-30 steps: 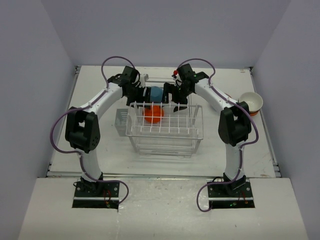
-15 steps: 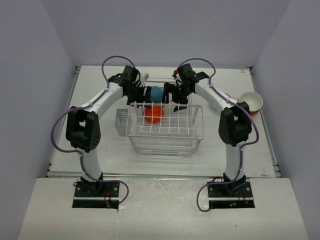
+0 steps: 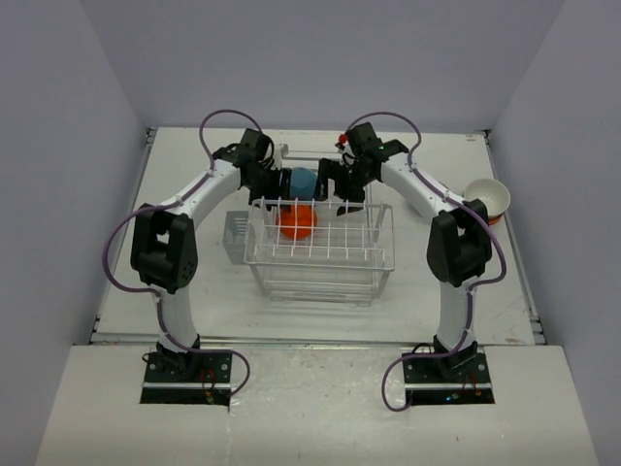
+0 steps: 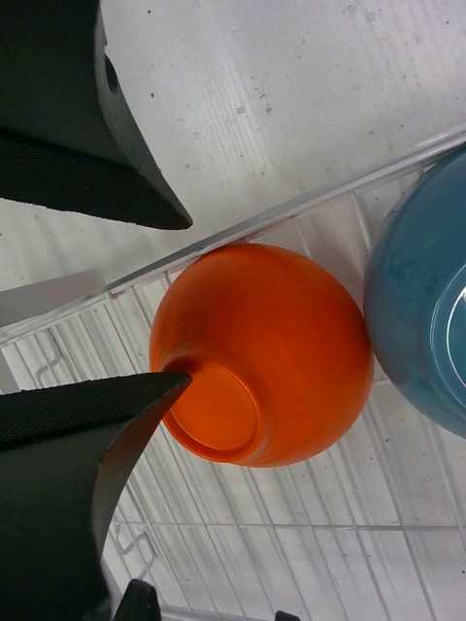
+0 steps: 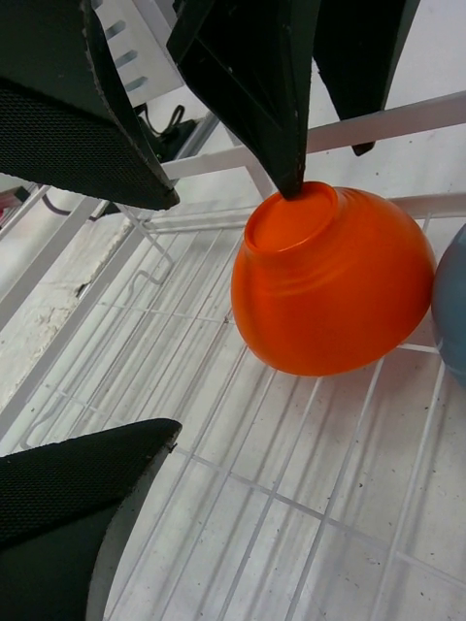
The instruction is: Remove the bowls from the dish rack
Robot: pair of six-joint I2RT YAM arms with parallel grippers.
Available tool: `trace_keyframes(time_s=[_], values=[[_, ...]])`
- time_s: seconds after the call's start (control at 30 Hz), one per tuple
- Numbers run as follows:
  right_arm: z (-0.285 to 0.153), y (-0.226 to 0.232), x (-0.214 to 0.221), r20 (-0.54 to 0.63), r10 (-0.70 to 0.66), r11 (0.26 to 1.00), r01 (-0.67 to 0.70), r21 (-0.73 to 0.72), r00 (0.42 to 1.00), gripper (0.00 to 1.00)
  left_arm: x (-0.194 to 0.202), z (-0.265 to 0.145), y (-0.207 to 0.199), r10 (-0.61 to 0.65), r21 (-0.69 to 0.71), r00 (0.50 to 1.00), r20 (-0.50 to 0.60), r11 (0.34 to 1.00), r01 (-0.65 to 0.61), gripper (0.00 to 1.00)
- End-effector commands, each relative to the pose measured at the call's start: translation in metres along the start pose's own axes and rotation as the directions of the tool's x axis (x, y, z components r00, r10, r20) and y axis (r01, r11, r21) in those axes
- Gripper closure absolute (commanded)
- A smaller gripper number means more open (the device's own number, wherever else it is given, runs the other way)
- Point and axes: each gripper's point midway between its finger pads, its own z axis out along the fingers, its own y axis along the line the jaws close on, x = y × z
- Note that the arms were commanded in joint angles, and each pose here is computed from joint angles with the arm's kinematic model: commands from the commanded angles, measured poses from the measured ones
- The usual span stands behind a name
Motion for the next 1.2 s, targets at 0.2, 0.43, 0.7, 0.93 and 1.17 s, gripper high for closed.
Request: trace_keyframes(time_s=[0.2,0.43,0.7,0.93,1.17], values=[[0.007,0.011,0.008,-0.023,0.066,0.981,-0.069,-0.182,0.998,0.13,0.003,-0.012,0.025,-0.006,-0.111,1.0,0.001,0.994,0.006,0.49],[0.017,0.014,0.007,0.01,0.054,0.955,-0.049,-0.291,0.998,0.11,0.006,-0.012,0.03,-0.017,-0.115,1.0,-0.006,0.993,0.017,0.53],[0.017,0.019,0.011,0.042,0.057,0.932,-0.038,-0.359,0.997,0.11,0.006,-0.012,0.033,-0.022,-0.12,1.0,-0.009,0.993,0.021,0.56],[0.012,0.031,0.002,0.082,0.045,0.913,-0.008,-0.408,0.996,0.11,0.006,-0.011,0.034,-0.022,-0.113,1.0,-0.009,0.993,0.021,0.56],[0.023,0.028,-0.002,0.056,0.08,0.913,-0.051,-0.406,0.995,0.11,0.003,-0.014,0.036,-0.022,-0.114,1.0,-0.004,0.993,0.021,0.58]])
